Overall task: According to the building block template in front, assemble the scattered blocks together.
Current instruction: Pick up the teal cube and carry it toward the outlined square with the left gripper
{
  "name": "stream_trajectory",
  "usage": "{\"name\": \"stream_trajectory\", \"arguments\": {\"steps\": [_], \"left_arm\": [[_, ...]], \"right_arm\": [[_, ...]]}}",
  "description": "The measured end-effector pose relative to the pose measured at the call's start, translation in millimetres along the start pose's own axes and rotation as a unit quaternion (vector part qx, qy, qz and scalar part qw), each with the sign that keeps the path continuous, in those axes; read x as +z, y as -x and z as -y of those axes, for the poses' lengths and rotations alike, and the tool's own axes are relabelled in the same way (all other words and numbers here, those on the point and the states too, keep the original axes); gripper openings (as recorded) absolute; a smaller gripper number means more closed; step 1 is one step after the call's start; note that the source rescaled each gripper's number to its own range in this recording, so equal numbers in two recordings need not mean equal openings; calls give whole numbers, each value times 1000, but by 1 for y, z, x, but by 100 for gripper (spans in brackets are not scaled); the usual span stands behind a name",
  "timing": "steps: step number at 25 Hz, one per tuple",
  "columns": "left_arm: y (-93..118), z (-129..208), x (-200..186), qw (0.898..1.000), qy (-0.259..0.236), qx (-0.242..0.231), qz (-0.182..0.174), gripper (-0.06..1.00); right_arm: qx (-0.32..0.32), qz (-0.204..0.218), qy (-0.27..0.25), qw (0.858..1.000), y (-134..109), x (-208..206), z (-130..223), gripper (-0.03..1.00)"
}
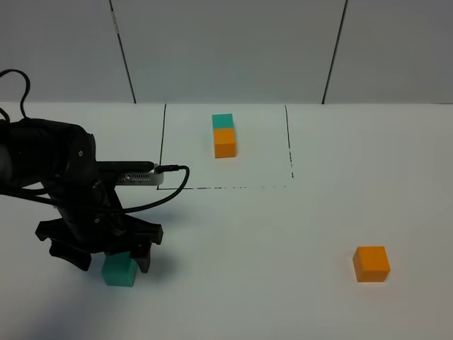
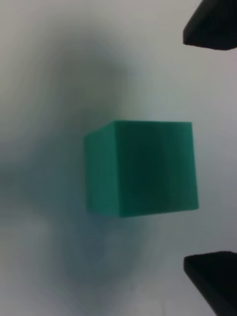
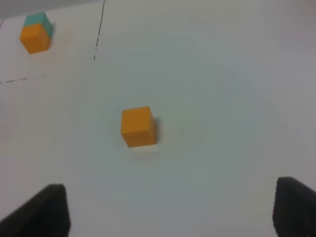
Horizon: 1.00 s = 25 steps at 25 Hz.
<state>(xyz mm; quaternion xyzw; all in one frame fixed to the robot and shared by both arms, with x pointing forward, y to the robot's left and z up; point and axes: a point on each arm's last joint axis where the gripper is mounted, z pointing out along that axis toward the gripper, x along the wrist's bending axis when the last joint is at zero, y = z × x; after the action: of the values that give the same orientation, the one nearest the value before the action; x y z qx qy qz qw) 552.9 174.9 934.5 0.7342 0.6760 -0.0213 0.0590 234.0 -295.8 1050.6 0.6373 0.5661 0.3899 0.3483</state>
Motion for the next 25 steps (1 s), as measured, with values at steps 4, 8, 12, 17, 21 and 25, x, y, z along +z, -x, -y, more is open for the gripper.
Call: {"name": "stream_trajectory", "arguments": {"steps": [4, 8, 12, 17, 21, 25], "left_arm": [[-1, -3, 13, 1000, -10, -2, -9, 74], [-3, -5, 29, 1000, -21, -5, -13, 73], [-3, -6, 40, 999, -29, -7, -15, 71], [-3, -6, 42, 999, -28, -7, -15, 69], [-3, -6, 42, 999, -28, -7, -15, 68], [-3, -6, 42, 999, -28, -7, -15, 62]], "right_arm": [[0, 0, 0, 1000, 0, 0, 0, 66], [0, 0, 0, 1000, 0, 0, 0, 66], [0, 0, 0, 1000, 0, 0, 0, 66], [0, 0, 0, 1000, 0, 0, 0, 66], [0, 0, 0, 1000, 0, 0, 0, 66], [0, 0, 0, 1000, 0, 0, 0, 66]]}}
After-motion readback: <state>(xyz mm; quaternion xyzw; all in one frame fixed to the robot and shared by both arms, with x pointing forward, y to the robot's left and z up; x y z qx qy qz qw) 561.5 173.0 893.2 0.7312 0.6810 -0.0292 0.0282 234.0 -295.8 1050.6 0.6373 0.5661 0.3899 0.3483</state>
